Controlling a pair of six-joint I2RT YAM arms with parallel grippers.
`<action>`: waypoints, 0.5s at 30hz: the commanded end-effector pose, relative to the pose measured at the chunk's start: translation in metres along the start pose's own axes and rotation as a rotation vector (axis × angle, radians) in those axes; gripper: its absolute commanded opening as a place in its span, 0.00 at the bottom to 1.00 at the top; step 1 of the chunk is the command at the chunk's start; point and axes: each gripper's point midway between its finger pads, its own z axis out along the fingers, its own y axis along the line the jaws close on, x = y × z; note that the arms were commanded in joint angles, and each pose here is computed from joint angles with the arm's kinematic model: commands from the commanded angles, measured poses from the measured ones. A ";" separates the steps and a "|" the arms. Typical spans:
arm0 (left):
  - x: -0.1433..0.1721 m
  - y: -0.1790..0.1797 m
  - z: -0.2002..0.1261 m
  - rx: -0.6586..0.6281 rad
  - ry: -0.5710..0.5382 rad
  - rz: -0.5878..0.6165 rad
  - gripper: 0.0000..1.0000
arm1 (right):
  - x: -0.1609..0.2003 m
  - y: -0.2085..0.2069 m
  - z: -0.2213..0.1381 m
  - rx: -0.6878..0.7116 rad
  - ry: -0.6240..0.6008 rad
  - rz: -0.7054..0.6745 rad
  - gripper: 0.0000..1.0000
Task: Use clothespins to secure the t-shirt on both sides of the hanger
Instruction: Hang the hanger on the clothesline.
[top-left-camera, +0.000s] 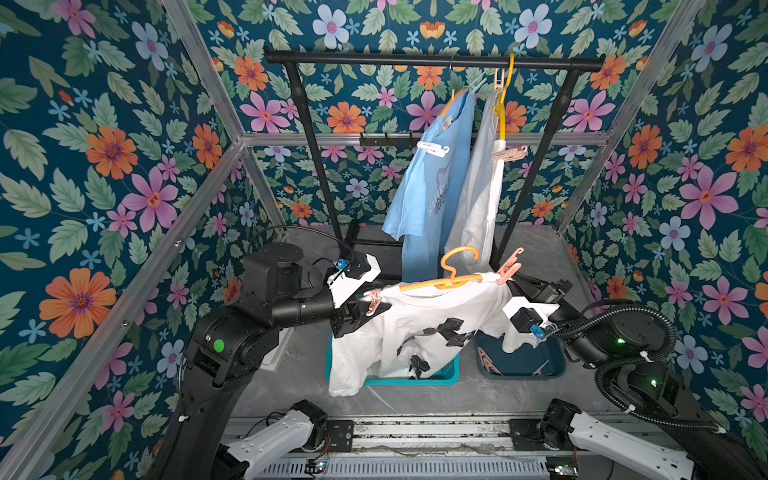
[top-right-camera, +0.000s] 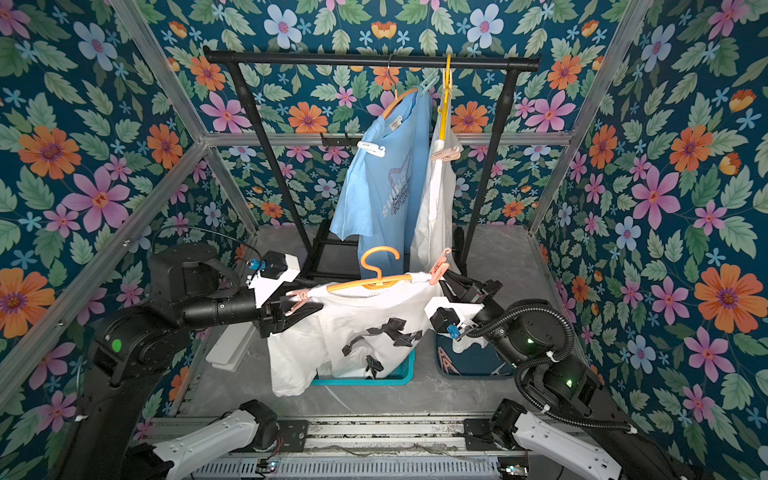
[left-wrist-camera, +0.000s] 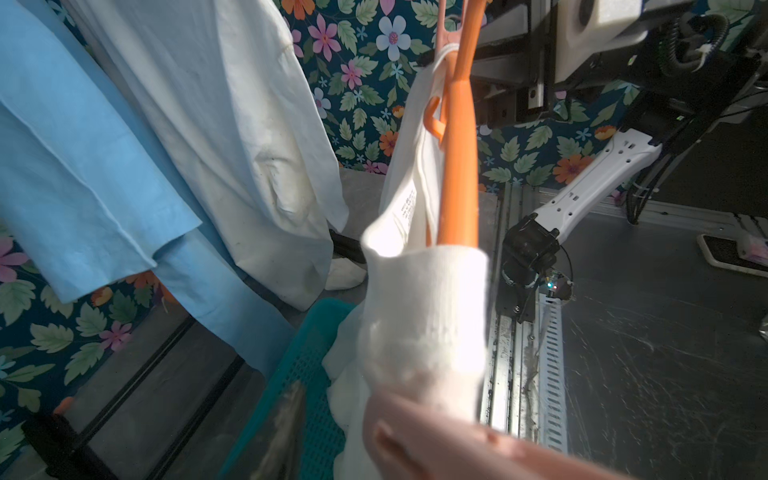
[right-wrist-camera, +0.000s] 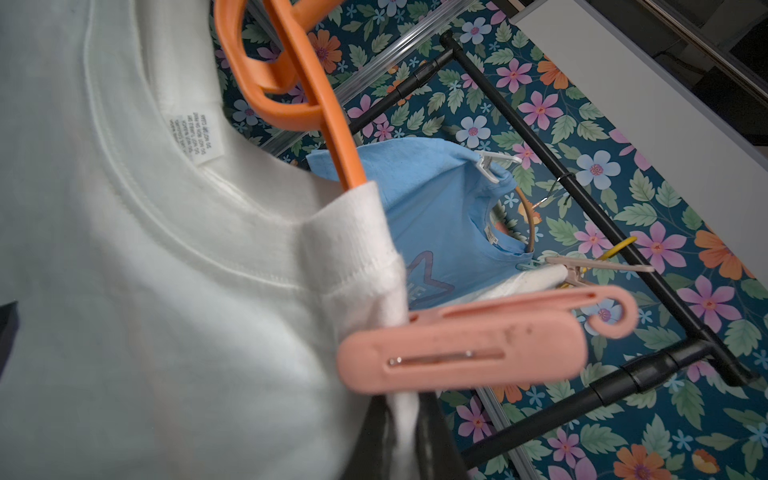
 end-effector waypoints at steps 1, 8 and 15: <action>0.004 -0.011 -0.004 0.036 0.002 0.006 0.48 | -0.013 -0.022 -0.002 0.080 -0.047 0.030 0.00; 0.015 -0.012 -0.005 0.028 0.042 -0.010 0.64 | -0.010 -0.024 -0.001 0.092 -0.027 0.028 0.00; 0.008 -0.014 -0.008 0.036 0.016 0.017 0.44 | -0.007 -0.017 0.000 0.051 -0.010 0.018 0.00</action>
